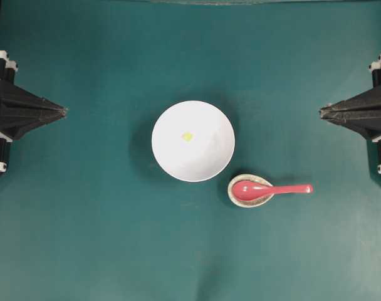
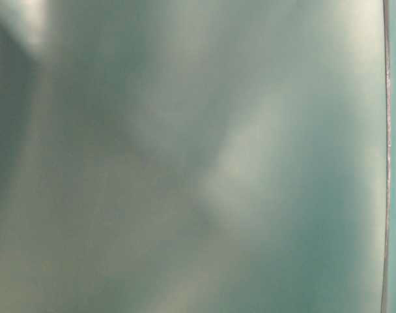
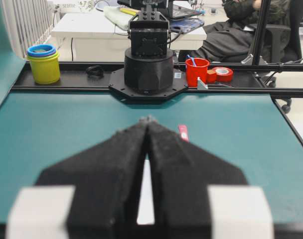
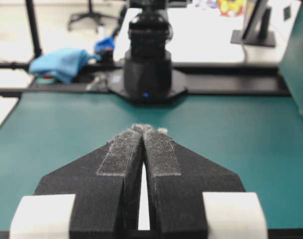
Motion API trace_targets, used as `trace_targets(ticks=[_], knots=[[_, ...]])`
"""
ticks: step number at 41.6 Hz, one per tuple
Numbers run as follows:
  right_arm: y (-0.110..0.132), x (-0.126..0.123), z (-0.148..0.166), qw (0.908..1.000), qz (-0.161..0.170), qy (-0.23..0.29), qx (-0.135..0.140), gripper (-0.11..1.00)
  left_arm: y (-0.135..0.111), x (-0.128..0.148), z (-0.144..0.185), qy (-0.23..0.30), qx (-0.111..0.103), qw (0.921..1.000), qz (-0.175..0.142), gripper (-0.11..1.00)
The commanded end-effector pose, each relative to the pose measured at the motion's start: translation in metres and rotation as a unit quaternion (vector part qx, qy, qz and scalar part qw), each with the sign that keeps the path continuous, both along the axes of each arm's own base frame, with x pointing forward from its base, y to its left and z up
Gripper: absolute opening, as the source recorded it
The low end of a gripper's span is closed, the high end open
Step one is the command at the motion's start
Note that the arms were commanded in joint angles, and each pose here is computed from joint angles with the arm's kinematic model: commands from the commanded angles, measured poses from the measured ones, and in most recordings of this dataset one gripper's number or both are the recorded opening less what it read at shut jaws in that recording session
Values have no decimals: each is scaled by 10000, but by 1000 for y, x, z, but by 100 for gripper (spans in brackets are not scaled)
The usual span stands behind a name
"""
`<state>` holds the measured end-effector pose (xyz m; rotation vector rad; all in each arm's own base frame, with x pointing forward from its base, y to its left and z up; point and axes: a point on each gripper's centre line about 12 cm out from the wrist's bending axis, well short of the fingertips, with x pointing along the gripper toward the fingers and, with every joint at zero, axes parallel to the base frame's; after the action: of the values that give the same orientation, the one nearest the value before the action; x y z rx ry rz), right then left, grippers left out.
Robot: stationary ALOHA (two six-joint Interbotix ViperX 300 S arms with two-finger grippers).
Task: Scoop the yellow hexagonal prism block from the bowl with a spoon using the right arm.
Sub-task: 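Move the right gripper left toward the red spoon handle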
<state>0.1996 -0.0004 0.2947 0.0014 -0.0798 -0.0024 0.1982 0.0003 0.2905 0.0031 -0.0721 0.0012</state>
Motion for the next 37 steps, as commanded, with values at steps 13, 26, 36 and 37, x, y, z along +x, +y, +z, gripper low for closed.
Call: trace_targets(ticks=[13,26,36,37], knots=[[-1,2,6,10000,-30,-92,-16,4,-1,1,11,-230,7,9997,-22,0],[-2,4,3,10000,-36,-8,0,47,0,1,11,-215,7,9998,-14,0],[-2,13,-17,9992,-36,375,109,47,0,1,11,-215,7,9998,-14,0],[-1,14,-20,9990,-29,429,117,47,0,1,11,-215,7,9998,-14,0]])
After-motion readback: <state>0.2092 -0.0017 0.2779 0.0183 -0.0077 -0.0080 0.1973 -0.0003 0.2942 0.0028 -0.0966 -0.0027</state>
